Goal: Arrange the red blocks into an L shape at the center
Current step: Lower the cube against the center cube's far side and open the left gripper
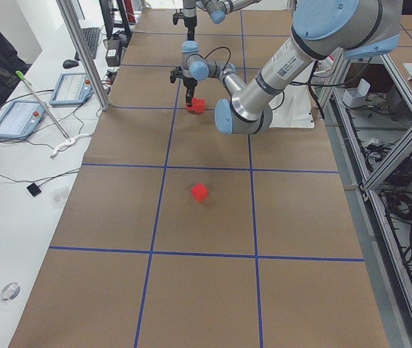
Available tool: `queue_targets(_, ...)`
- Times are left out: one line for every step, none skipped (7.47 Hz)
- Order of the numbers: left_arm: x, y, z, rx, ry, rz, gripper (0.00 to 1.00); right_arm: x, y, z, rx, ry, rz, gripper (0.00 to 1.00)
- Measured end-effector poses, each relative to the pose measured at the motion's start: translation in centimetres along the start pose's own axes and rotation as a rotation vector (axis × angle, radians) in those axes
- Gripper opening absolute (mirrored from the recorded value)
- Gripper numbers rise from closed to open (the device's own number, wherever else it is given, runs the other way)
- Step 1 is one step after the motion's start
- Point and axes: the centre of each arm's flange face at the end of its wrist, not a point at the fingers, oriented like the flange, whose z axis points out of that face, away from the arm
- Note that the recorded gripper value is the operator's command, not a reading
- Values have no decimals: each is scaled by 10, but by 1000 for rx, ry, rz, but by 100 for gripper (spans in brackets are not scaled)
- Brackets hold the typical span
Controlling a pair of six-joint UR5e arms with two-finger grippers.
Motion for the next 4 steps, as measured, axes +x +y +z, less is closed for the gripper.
queue_targets(1, 1, 0, -1, 0, 1, 44, 0, 0, 0, 0, 0, 0, 100)
queue_targets(1, 1, 1, -1, 1, 2, 62, 0, 0, 0, 0, 0, 0, 100)
queue_targets(1, 2, 1, -2, 1, 3, 86, 0, 0, 0, -1, 0, 0, 100)
queue_targets(2, 3, 2, -1, 2, 5, 90, 0, 0, 0, -1, 0, 0, 100)
